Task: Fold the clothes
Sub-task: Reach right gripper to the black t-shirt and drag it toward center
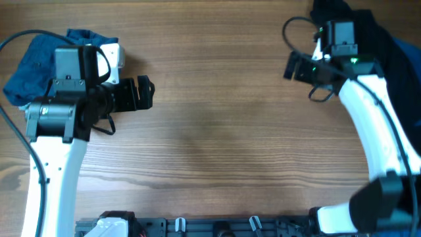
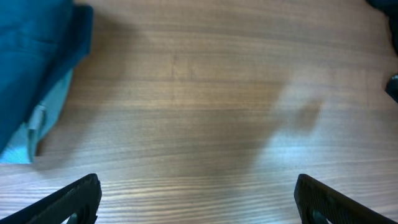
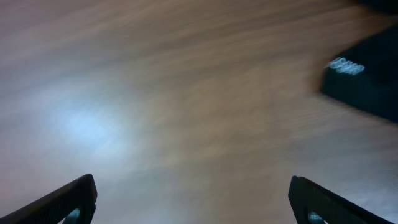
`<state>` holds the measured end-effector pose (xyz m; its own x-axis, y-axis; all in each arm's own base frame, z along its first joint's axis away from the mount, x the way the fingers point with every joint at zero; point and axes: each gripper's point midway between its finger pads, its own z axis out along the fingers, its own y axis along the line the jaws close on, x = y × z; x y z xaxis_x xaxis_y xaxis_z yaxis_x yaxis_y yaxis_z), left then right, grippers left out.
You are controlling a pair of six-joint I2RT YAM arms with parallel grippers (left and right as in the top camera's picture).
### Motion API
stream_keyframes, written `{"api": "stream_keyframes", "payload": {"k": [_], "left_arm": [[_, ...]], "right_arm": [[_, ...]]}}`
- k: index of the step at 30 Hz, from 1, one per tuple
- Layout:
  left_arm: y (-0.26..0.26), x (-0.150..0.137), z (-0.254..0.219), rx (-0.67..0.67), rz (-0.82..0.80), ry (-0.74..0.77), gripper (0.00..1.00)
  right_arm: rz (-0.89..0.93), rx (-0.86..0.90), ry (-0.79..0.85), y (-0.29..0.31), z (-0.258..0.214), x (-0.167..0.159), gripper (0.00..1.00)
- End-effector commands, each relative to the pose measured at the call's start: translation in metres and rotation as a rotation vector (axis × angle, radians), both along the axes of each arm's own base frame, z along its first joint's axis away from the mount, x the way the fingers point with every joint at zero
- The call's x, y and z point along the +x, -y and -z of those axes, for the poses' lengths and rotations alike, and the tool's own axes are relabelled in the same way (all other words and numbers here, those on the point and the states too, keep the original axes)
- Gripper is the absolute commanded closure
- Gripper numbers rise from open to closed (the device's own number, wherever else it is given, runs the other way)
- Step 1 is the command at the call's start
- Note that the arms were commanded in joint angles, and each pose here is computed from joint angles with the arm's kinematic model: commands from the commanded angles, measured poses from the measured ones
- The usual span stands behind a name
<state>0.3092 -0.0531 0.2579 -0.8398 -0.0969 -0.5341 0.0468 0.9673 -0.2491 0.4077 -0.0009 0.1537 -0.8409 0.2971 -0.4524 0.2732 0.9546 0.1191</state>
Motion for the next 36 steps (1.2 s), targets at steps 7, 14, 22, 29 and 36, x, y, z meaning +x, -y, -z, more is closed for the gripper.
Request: {"api": "stream_keyframes", "payload": {"k": [7, 14, 22, 29, 36], "left_arm": [[0.014, 0.001, -0.011, -0.064, 0.042, 0.017, 0.0], [0.014, 0.006, -0.015, -0.065, 0.043, 0.046, 0.06], [0.014, 0.009, -0.017, -0.066, 0.044, 0.058, 0.0], [0.014, 0.009, -0.017, -0.065, 0.043, 0.058, 0.0], [0.014, 0.008, -0.017, -0.065, 0.043, 0.058, 0.0]], "right_arm": [[0.349, 0.006, 0.02, 0.133, 0.064, 0.038, 0.08], [0.407, 0.031, -0.018, 0.142, 0.119, 0.051, 0.15], [0.415, 0.018, -0.092, 0.142, 0.148, 0.042, 0.79], [0.316, 0.104, -0.168, 0.093, 0.128, 0.026, 0.96], [-0.086, 0.18, -0.134, -0.052, 0.06, 0.013, 0.96]]}}
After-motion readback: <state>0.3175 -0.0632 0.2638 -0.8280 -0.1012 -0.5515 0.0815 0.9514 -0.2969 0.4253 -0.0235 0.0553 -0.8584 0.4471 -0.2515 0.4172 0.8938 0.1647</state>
